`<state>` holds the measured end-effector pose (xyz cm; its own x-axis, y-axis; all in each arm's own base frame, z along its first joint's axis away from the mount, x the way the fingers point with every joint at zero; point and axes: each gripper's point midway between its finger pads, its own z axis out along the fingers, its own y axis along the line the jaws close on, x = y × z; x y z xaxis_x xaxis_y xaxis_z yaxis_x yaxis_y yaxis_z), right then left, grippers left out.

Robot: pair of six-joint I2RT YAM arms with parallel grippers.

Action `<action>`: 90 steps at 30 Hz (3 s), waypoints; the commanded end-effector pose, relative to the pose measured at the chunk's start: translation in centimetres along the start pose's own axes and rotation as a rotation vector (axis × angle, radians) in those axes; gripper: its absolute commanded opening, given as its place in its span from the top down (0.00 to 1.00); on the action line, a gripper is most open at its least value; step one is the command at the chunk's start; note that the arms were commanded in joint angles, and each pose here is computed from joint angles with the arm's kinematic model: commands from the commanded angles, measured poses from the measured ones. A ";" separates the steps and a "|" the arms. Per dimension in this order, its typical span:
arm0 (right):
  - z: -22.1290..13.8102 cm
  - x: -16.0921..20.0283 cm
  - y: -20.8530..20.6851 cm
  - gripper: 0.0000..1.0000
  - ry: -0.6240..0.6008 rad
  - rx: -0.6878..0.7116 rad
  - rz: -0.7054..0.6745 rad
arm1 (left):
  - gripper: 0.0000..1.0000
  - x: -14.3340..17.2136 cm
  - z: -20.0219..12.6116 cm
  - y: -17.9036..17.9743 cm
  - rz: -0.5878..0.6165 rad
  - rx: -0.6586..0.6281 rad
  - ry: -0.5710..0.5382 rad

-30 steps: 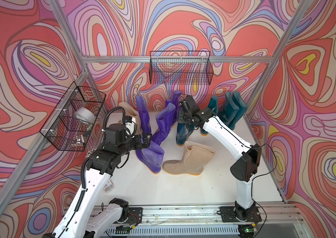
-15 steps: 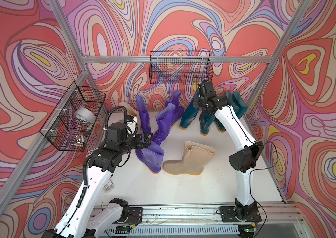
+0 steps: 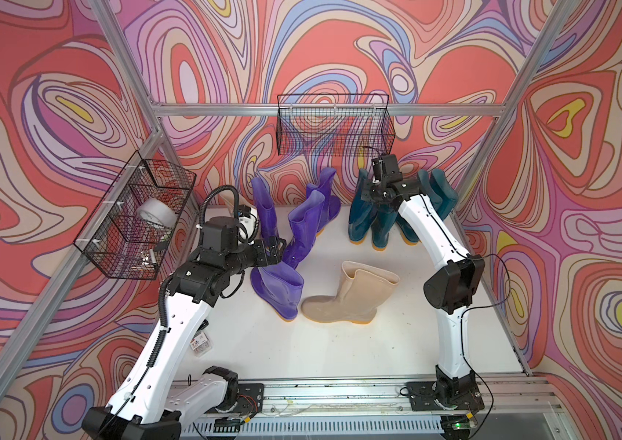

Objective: Match and arrange rain boots in pairs
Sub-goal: Pair a pair of rain boots at the center of the board.

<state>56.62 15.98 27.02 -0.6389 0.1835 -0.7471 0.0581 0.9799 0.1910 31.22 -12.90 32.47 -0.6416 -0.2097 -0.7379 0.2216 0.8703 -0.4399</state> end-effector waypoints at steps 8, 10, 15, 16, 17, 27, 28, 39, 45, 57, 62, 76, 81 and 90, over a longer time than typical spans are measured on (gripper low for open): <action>-0.3 0.8 -2.5 1.00 -0.019 0.080 -0.080 | 0.11 -0.8 0.9 -1.3 -0.080 0.033 0.078; -0.8 0.6 -2.6 1.00 -0.026 0.081 -0.108 | 0.13 -1.1 1.1 -1.5 -0.106 0.036 0.079; -2.0 0.2 -0.8 1.00 -0.014 -0.032 -0.156 | 0.14 -2.0 1.4 -1.9 -0.144 0.039 0.053; -2.4 0.3 0.3 1.00 0.000 -0.092 -0.155 | 0.15 -2.1 1.5 -2.0 -0.148 0.037 0.048; -2.7 0.4 1.2 1.00 0.007 -0.146 -0.146 | 0.15 -2.2 1.5 -2.1 -0.150 0.037 0.046; -1.5 1.7 2.2 1.00 0.034 -0.215 -0.108 | 0.15 -1.3 2.2 -3.2 -0.126 0.040 0.059; -1.2 2.0 1.9 1.00 0.049 -0.205 -0.101 | 0.15 -1.2 2.3 -3.1 -0.123 0.040 0.063; -4.2 -0.3 4.8 1.00 -0.032 -0.335 -0.054 | 0.15 -1.2 2.1 -3.1 -0.090 0.036 0.061; -3.4 -0.8 4.8 1.00 -0.026 -0.316 -0.045 | 0.15 -0.8 2.2 -3.1 -0.087 0.038 0.073; -2.9 -2.0 4.0 1.00 -0.048 -0.262 -0.051 | 0.15 -0.9 2.2 -3.1 -0.080 0.036 0.071; -3.4 -4.3 3.2 1.00 -0.091 -0.256 -0.038 | 0.15 -1.0 1.9 -3.0 -0.073 0.029 0.068; -0.2 -2.7 1.9 1.00 -0.045 -0.223 -0.015 | 0.14 -1.1 2.3 -3.2 -0.077 0.038 0.068; 0.1 -2.1 2.1 1.00 -0.028 -0.239 -0.006 | 0.14 -1.1 2.2 -3.1 -0.078 0.036 0.069; -1.4 -2.9 -2.0 1.00 -0.051 -0.121 -0.034 | 0.14 -0.8 2.3 -3.1 -0.078 0.039 0.074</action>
<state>57.38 15.98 27.12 -0.6529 0.1499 -0.7425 -0.0916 0.9574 0.2738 32.95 -16.33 33.27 -0.7090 -0.2501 -0.6594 0.1882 0.8340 -0.5186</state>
